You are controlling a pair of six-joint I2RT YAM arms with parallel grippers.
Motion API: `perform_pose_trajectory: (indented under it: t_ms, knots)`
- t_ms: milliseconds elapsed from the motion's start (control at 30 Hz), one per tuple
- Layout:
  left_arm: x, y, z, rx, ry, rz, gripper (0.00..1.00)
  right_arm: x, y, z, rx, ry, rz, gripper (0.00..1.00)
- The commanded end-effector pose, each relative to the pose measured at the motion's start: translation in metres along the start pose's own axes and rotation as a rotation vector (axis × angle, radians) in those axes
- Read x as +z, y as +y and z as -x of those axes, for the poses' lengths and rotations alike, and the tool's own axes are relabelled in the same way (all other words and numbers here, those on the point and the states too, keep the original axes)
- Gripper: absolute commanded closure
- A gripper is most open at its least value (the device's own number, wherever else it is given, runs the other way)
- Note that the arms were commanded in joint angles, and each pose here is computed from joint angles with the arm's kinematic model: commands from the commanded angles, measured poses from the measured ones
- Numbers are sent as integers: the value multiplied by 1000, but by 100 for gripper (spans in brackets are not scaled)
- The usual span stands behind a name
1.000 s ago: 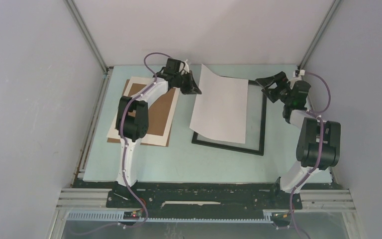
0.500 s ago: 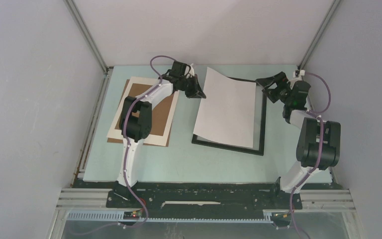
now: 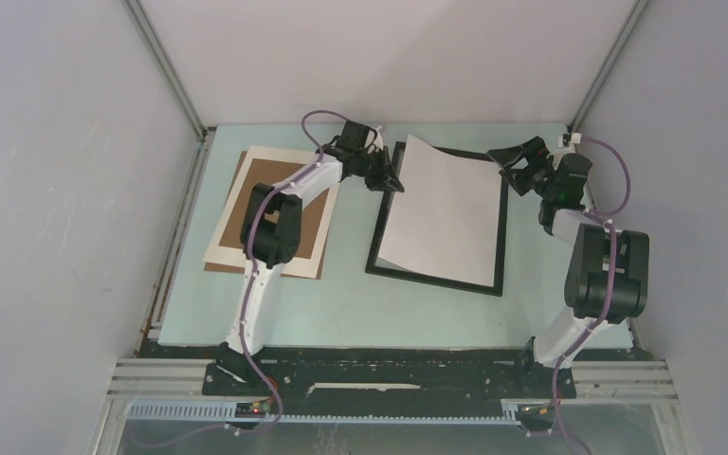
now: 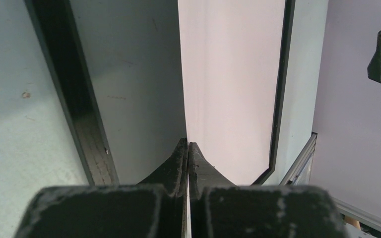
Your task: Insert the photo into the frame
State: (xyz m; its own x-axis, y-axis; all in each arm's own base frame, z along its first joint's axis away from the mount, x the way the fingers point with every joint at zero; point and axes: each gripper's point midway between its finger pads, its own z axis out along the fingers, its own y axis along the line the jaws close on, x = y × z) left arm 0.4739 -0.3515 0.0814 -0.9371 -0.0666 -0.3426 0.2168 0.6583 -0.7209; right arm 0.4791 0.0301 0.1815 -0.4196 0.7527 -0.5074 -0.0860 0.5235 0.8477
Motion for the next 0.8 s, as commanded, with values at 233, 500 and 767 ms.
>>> perform_pose_trajectory:
  t_ms: [233,500,767]
  knots:
    - [5,-26,18,21,-43,-40,100,-3,13,7,-37,-19,46,0]
    - [-11,-18,20,56,-64,66,83,-2,13,7,-36,-19,49,0]
    - [-54,-16,28,148,-128,229,47,-2,13,7,-29,-18,52,0]
